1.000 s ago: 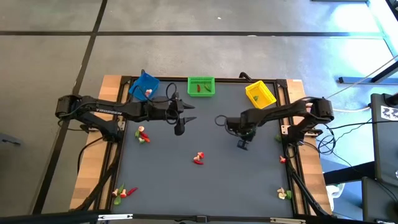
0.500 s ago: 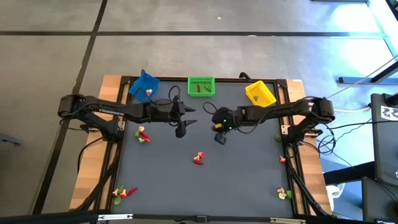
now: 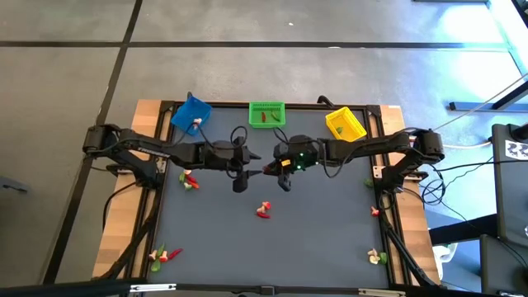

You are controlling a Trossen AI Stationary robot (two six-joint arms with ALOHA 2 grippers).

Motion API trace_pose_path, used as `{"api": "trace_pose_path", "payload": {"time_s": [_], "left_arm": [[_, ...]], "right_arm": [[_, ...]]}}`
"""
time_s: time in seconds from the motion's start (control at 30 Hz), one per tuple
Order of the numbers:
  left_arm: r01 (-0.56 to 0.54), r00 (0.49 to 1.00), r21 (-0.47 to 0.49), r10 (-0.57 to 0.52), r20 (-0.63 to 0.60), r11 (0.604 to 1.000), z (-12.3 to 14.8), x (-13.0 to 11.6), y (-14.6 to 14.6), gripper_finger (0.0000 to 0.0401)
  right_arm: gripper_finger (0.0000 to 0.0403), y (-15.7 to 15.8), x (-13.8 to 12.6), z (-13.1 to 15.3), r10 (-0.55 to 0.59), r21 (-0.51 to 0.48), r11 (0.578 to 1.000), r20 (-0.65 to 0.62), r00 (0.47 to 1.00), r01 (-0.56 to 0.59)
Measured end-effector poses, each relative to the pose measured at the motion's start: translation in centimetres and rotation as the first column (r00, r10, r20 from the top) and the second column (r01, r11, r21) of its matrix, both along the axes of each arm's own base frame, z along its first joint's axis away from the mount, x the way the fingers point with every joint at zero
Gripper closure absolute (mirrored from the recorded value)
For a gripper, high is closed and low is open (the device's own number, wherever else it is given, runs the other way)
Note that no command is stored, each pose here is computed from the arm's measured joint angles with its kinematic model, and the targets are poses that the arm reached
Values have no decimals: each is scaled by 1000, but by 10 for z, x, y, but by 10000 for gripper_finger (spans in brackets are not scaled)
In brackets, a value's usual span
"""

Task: Sort produce into baskets
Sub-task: Put the brown mushroom into the blue bin

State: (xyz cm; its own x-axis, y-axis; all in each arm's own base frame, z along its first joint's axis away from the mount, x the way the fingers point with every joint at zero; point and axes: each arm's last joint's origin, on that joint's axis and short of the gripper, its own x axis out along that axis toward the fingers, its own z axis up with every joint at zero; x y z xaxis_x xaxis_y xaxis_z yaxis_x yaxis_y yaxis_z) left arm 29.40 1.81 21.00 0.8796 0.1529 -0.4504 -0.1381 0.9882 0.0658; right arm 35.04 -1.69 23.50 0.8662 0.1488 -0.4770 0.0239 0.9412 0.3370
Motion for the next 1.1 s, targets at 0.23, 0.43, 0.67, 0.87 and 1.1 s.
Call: {"api": "trace_pose_path", "payload": {"time_s": [0.23,0.43,0.67,0.87,1.1], "left_arm": [[41,999,-28,-40,12,999,1,1,-2,204],[58,997,-12,-57,58,998,5,3,-5,233],[81,995,18,-82,58,997,5,3,-7,282],[90,994,41,-92,54,995,5,3,-7,343],[91,995,50,-93,48,995,5,3,-6,394]], "right_arm": [[355,0,3,5,-12,-8,1000,62,998,12],[355,-1,4,7,-12,-9,1000,88,996,13],[355,-1,4,8,-12,-9,1000,96,995,13],[332,-1,4,8,-36,31,999,90,995,33],[277,-1,4,8,-42,46,998,82,996,39]]}}
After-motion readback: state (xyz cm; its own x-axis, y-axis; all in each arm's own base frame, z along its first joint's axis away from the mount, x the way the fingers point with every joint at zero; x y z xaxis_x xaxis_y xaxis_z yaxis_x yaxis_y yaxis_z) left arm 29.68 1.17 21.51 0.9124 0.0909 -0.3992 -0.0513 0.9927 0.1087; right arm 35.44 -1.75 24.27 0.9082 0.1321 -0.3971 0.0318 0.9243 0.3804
